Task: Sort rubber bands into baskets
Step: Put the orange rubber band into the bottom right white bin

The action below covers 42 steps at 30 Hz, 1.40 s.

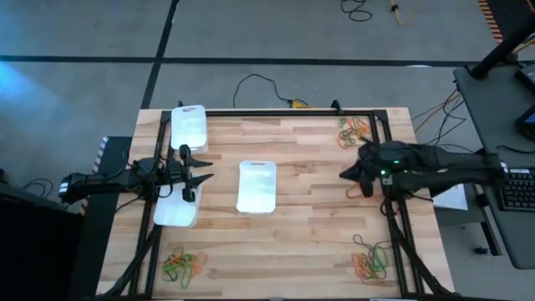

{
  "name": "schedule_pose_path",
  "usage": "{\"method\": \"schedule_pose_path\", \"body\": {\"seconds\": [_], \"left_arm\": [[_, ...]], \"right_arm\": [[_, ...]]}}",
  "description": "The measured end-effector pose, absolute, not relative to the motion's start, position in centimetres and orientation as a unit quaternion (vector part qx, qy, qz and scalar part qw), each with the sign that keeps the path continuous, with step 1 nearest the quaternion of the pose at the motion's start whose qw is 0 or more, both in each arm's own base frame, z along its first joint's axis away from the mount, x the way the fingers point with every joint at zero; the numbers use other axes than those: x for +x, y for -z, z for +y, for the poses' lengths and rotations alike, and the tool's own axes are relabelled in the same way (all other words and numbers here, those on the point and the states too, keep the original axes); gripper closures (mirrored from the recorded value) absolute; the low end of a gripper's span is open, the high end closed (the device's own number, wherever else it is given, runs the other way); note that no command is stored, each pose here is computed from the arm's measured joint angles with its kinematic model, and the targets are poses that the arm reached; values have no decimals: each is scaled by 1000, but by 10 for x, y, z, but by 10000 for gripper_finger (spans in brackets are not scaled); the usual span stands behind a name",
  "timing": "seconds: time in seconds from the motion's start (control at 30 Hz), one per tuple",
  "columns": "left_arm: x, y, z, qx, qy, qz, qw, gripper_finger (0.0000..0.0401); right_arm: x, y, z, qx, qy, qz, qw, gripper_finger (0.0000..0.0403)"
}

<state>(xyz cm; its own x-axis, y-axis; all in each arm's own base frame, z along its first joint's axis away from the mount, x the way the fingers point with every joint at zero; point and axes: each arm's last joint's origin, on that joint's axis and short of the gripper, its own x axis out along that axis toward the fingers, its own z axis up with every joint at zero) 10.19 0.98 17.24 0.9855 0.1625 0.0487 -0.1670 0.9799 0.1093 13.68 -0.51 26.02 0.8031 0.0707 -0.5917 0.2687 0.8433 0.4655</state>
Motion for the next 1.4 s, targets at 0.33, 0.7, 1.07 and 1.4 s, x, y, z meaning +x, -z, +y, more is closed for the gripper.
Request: {"method": "schedule_pose_path", "body": {"seconds": [0.33,0.7,1.07,1.4], "left_arm": [[102,-172,10,57,-83,-20,995,247],[102,-173,10,57,-83,-20,995,247],[102,-173,10,57,-83,-20,995,247],[102,-172,10,57,-83,-20,995,247]], "right_arm": [[155,-223,1,330,8,545,771,378],[175,-182,-8,444,309,590,600,261],[190,-146,-28,543,550,481,414,281],[192,-146,-29,558,586,442,387,345]]}}
